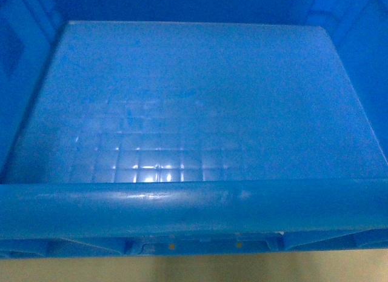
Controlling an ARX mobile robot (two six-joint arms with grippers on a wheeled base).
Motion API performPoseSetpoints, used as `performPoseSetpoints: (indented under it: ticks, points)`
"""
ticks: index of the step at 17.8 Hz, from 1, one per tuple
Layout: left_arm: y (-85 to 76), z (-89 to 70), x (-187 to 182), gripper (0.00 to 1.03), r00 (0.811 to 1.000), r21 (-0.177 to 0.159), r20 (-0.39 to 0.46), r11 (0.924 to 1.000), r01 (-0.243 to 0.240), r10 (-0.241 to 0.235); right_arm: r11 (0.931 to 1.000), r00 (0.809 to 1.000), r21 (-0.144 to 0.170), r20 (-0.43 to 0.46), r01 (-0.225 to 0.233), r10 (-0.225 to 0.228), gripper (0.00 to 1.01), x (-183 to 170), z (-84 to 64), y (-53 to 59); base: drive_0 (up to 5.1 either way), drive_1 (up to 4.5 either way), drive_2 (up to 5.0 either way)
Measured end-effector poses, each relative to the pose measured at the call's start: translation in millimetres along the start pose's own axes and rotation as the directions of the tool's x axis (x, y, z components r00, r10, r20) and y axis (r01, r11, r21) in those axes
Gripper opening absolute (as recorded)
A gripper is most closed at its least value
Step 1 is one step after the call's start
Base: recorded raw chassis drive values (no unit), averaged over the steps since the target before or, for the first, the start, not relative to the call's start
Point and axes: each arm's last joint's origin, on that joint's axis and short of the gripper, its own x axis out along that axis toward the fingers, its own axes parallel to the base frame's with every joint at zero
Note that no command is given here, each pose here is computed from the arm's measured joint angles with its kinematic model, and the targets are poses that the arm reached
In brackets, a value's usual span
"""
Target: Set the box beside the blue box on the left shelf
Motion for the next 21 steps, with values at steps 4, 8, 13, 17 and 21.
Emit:
performPoseSetpoints:
  ticks: [4, 8, 13, 17, 21]
  points:
    - [0.0, 0.0, 0.0, 0.11, 1.0, 0.0, 0.0, 1.0, 0.0, 0.0, 1.0, 1.0, -0.001, -0.001, 0.001, -0.001, 0.17, 0.0, -0.1, 0.0, -5.0, 2.47, 2.5]
    - [0.0, 0.0, 0.0, 0.11, 1.0, 0.0, 0.0, 1.0, 0.0, 0.0, 1.0, 1.0, 0.0, 0.001, 0.0, 0.0, 0.17, 0.0, 0.1, 0.0, -4.9, 2.52, 2.5]
    - [0.7, 0.1, -0.7, 0.11, 1.0, 0.005, 0.001, 1.0, -0.006, 0.006, 1.0, 1.0, 0.003, 0.0, -0.005, 0.005, 0.17, 0.0, -0.2, 1.5, -1.0, 0.47, 0.5]
    - [0.3, -0.1, -0.2, 0.11, 1.0, 0.005, -0.001, 1.0, -0.004, 0.004, 1.0, 1.0, 0.0, -0.001, -0.003, 0.003, 0.17, 0.1, -0.4, 1.5, 0.0, 0.0, 0.0]
    - [0.4, -0.1, -0.3, 0.11, 1.0, 0.006, -0.001, 1.0, -0.004, 0.004, 1.0, 1.0, 0.0, -0.001, -0.003, 0.003, 0.17, 0.1, -0.4, 1.5, 0.0, 0.0, 0.0]
